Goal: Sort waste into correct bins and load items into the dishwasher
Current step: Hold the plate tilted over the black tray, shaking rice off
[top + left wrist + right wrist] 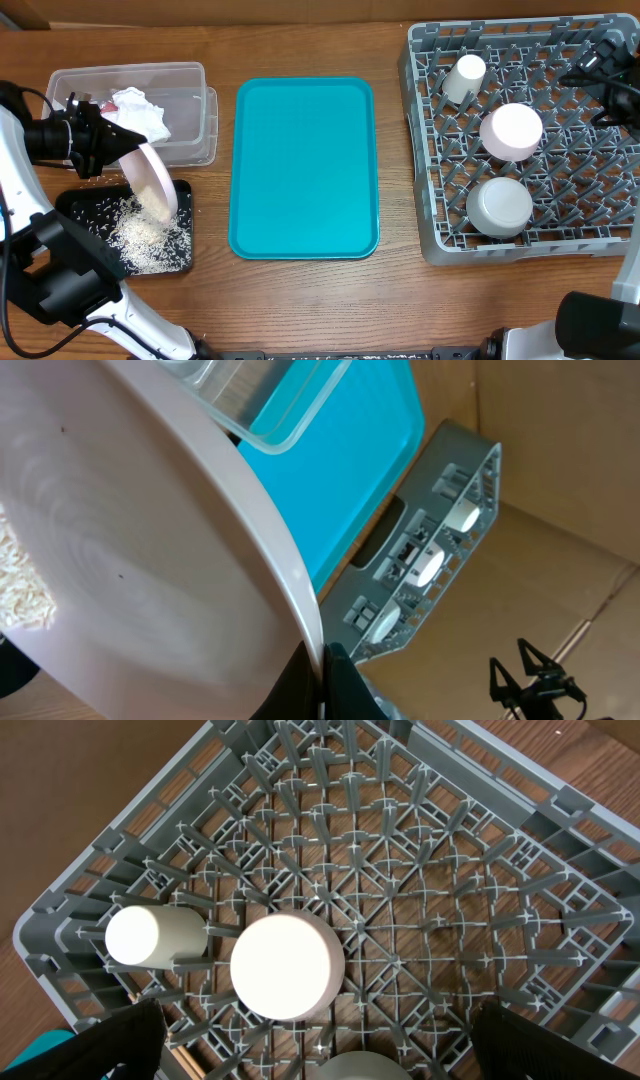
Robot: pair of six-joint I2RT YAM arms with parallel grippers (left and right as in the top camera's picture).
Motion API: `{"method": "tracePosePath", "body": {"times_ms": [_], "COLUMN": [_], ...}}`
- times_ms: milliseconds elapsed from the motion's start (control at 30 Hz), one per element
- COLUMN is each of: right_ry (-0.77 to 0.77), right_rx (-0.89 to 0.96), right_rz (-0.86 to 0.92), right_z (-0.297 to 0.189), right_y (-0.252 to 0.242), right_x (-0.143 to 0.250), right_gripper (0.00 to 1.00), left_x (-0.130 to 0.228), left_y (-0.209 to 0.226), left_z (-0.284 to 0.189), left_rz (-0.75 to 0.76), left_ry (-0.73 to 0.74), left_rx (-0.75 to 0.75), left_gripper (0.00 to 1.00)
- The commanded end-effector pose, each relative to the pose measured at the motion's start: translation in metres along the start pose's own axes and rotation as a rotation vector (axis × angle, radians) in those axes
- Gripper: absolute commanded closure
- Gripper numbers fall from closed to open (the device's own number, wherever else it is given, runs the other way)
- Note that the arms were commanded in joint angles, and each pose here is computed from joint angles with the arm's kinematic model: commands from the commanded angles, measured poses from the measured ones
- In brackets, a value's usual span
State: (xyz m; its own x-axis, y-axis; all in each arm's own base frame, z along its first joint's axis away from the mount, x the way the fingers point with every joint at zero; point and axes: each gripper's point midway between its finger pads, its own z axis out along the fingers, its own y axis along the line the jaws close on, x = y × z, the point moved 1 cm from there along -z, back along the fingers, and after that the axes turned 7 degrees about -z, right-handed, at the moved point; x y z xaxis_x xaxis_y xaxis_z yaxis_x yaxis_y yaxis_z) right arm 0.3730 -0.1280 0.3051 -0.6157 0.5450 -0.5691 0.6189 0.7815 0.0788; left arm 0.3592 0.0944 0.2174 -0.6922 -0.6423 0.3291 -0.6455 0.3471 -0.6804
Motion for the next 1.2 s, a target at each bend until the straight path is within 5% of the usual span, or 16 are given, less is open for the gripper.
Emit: {"method": "tracePosePath", "body": {"times_ms": [0, 1167], "right_ry": [-0.019, -0.019], "right_rx": [0.004, 0.004], "right_rz": [0.010, 0.010], "right_z": [-0.003, -0.003], "right_y": [-0.002, -0.002], "right_x": [-0.004, -0.004], "right_gripper": [0.00, 0.00], "left_x": [0.002, -0.017], "left_y": [-0.006, 0.002], "left_z": [-0.010, -0.058], "left_rz": [0.026, -0.033], "left_ry": [-0.003, -0.094], "left_rx": [0.074, 0.275], "left_gripper": [0.96, 0.96]}}
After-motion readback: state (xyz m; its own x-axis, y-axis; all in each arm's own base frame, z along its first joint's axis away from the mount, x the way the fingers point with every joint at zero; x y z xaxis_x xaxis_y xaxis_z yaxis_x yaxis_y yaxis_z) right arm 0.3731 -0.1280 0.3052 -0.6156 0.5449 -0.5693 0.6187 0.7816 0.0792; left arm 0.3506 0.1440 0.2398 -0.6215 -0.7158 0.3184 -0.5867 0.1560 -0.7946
